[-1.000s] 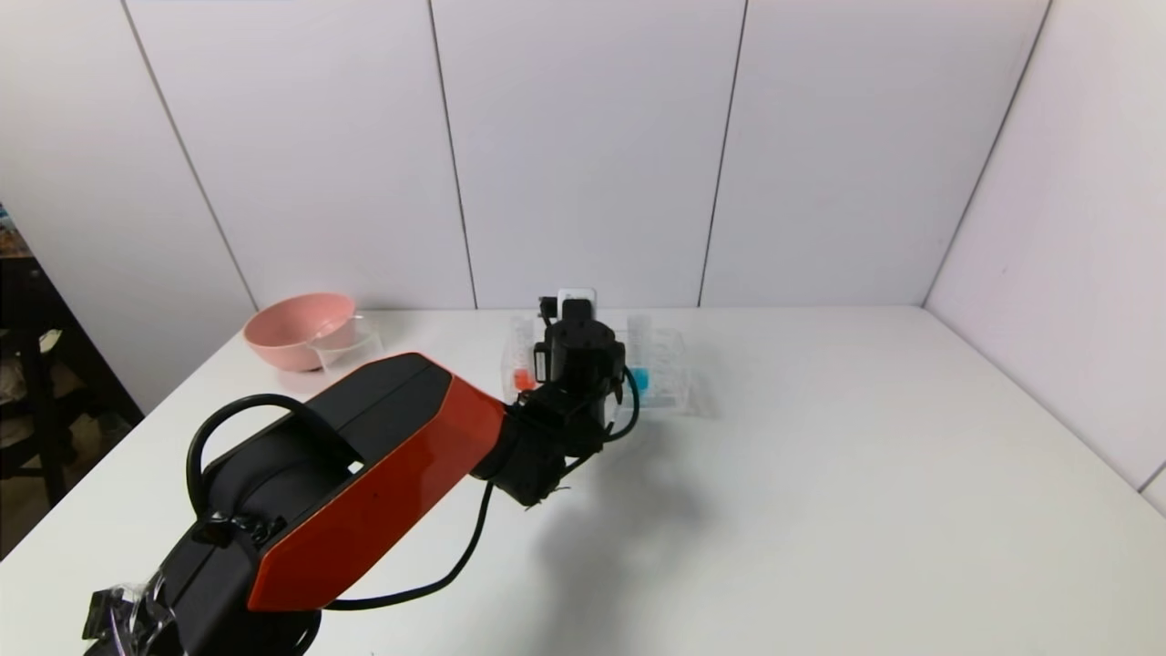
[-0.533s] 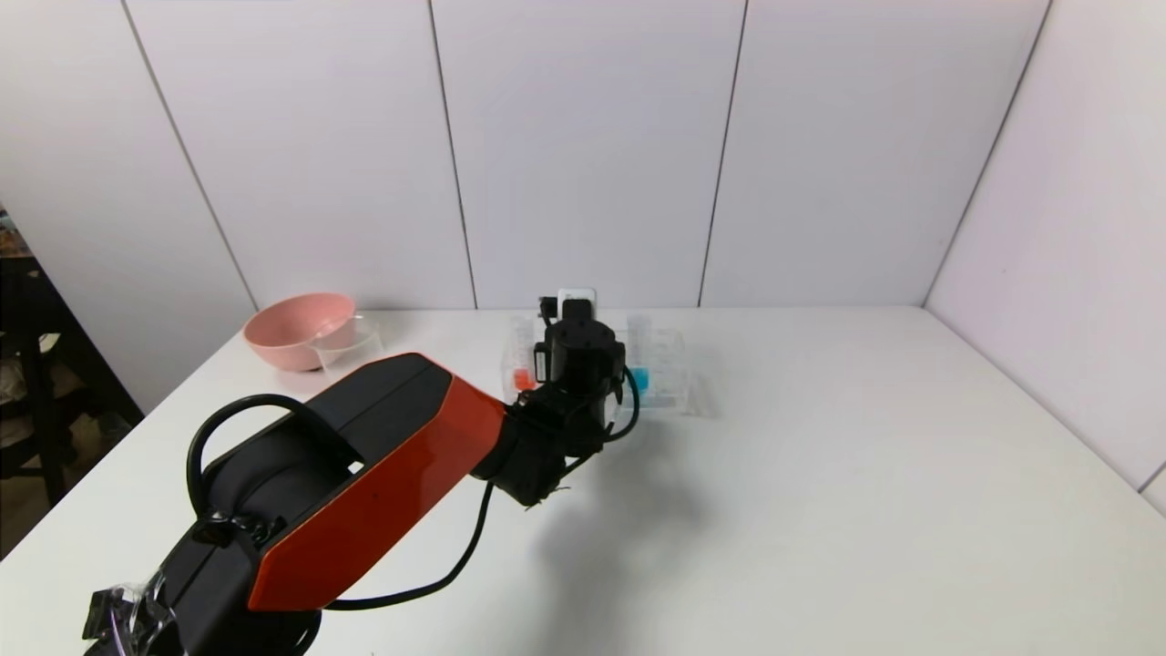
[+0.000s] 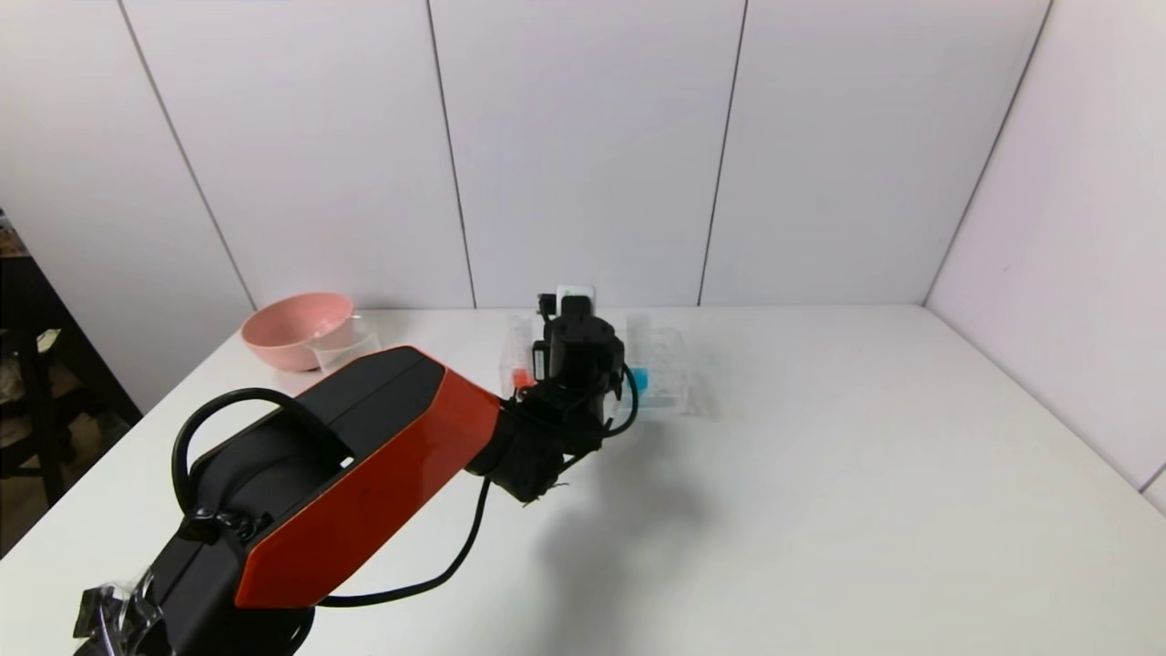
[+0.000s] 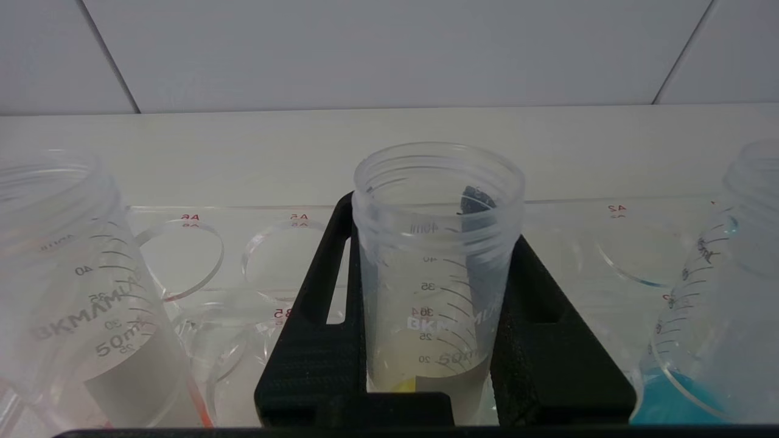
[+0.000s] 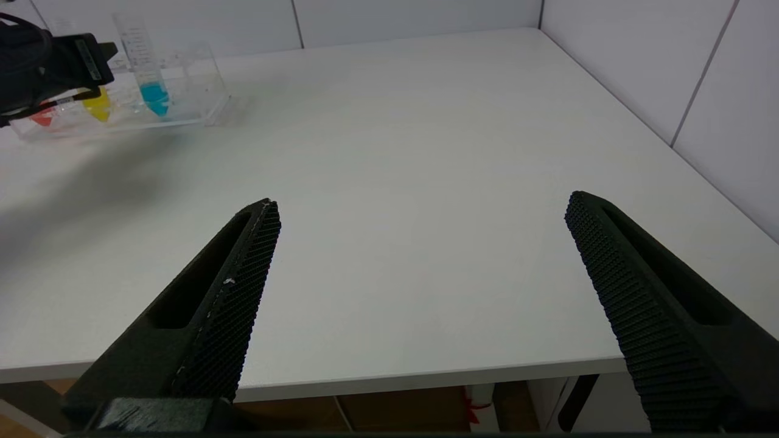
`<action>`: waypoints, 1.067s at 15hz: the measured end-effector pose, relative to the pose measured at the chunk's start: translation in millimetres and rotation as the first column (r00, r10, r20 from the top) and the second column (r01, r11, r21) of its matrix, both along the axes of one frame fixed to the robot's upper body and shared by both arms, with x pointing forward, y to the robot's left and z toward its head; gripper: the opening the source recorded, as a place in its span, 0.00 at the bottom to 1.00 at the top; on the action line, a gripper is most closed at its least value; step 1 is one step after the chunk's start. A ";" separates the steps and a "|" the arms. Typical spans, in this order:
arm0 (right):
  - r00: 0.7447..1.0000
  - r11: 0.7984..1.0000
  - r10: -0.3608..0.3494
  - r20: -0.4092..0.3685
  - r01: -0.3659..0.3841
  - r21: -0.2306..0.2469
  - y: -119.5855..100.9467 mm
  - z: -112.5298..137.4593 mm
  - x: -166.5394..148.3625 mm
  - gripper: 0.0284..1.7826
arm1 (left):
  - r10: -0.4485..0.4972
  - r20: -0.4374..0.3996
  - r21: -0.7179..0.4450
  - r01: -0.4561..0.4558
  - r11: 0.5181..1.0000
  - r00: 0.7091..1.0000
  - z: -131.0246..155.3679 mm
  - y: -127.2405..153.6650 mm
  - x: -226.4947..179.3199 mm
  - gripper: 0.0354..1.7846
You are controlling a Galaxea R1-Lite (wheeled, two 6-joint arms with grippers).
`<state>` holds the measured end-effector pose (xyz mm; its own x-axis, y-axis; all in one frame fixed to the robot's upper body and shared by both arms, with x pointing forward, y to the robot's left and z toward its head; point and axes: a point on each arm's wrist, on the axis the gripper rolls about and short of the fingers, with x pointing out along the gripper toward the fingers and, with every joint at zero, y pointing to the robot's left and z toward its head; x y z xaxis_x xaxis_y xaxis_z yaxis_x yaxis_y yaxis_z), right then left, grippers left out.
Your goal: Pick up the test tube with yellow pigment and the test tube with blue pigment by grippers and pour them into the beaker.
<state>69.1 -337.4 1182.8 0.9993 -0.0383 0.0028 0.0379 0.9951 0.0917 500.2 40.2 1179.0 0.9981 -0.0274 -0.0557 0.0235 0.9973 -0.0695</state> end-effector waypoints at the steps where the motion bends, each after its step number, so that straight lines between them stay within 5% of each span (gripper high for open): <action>1: 1.000 1.000 0.000 0.000 0.000 0.000 0.0 0.0 0.0 0.96 | -0.001 0.002 0.000 0.001 1.000 1.000 3.9 0.2 -1.9 0.29; 16: 1.000 1.000 0.000 0.000 0.000 0.000 0.0 0.0 0.0 0.96 | -0.022 0.043 -0.020 0.023 1.000 0.999 63.9 3.1 -31.9 0.29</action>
